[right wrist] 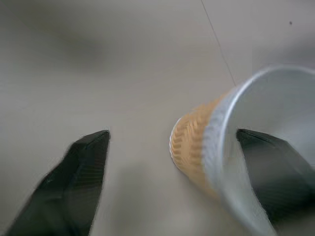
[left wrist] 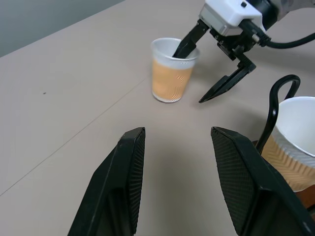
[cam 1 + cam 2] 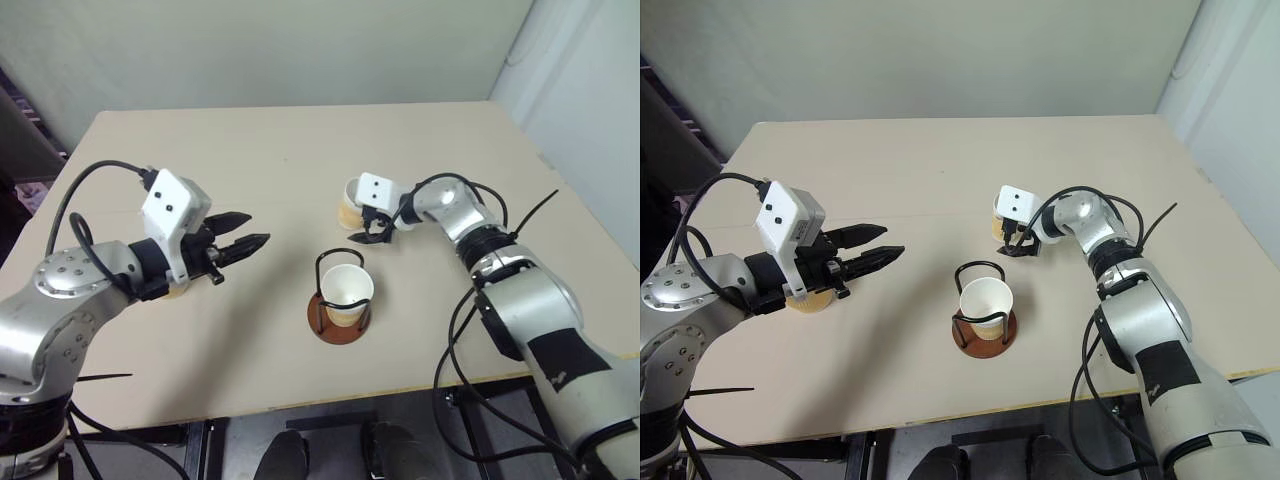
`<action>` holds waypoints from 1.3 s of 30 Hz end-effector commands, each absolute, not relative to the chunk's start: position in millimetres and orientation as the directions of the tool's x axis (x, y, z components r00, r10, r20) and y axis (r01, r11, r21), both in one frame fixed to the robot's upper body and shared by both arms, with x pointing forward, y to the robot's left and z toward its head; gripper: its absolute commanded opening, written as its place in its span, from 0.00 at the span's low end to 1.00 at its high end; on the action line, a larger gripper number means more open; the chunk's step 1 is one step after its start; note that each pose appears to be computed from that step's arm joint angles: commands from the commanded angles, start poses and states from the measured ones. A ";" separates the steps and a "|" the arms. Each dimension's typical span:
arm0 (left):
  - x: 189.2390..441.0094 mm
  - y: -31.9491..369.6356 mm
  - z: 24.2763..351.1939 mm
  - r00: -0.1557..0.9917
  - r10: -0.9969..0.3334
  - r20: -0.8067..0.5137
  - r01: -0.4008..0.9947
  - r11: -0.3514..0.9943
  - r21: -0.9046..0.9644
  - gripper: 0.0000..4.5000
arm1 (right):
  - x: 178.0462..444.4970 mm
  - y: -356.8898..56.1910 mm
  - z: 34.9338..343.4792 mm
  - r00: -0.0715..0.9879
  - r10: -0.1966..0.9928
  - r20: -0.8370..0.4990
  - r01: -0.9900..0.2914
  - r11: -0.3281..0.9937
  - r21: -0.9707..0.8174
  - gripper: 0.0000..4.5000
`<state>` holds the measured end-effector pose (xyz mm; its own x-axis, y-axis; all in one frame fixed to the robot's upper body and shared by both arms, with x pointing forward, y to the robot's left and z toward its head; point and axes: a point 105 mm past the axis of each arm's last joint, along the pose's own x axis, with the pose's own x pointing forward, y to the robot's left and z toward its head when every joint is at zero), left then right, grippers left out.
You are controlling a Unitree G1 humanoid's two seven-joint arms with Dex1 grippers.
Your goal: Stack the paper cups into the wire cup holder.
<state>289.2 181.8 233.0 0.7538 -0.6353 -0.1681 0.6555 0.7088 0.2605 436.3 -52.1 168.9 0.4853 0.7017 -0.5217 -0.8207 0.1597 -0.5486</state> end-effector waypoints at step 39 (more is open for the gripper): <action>289.9 177.6 239.2 0.747 -0.650 -0.140 0.660 0.699 0.273 0.51 | 432.2 -48.0 242.7 0.447 0.822 -0.353 -0.787 0.174 -0.592 0.01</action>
<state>291.4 177.6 231.7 0.7426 -0.6503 -0.1599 0.6680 0.7027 0.2449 435.1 -52.7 214.6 0.4591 0.7866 -0.4128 -0.8131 0.1850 -0.5519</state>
